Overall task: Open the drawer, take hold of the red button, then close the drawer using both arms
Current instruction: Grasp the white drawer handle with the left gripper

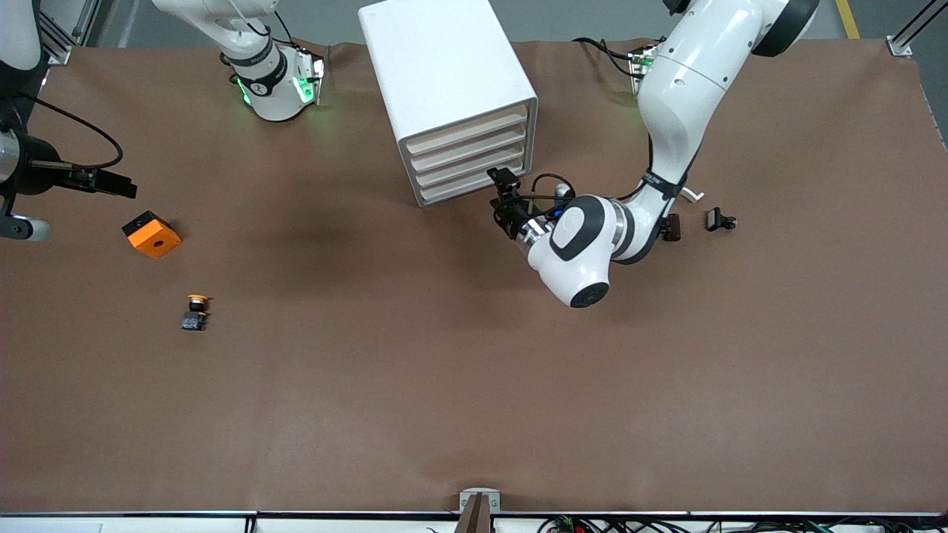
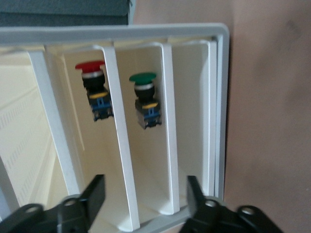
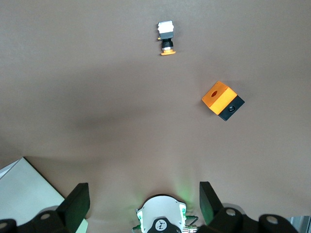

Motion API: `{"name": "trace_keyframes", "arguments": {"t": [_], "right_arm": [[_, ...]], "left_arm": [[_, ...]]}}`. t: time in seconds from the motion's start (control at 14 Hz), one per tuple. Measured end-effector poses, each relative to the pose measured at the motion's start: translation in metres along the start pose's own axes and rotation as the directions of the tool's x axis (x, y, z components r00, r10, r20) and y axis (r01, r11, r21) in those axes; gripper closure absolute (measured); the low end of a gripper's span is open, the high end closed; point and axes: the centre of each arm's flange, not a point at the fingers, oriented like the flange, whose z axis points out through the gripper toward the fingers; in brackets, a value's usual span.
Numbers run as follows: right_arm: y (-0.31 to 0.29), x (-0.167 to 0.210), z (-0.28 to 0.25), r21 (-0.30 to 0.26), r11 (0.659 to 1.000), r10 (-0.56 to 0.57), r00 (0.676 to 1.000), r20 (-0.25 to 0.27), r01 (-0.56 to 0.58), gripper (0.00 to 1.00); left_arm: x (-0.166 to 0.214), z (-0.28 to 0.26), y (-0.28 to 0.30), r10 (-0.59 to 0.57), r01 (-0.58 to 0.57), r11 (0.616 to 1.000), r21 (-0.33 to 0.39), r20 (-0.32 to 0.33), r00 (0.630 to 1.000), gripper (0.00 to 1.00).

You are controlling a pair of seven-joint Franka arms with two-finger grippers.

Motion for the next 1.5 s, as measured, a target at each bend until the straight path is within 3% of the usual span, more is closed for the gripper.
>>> {"name": "trace_keyframes", "arguments": {"t": [0.36,0.85,1.21,1.5], "right_arm": [[0.000,0.001,0.001,-0.001,1.000,0.000,1.000,0.004,0.000,0.00],[0.000,0.004,0.005,-0.001,1.000,0.001,1.000,0.010,-0.001,0.00],[-0.007,0.004,0.004,0.055,0.998,-0.013,1.000,0.012,0.012,0.00],[-0.015,0.003,0.003,0.067,0.997,-0.027,1.000,0.010,0.026,0.00]], "left_arm": [[-0.009,0.030,0.004,-0.005,0.005,0.999,0.036,-0.004,1.000,0.35],[-0.021,0.067,-0.008,0.016,-0.013,0.998,0.056,-0.052,0.999,0.34],[-0.025,0.089,-0.010,0.019,-0.013,0.998,0.069,-0.081,0.997,0.34],[-0.027,0.114,-0.009,0.015,-0.005,0.996,0.093,-0.104,0.994,0.37]]}}
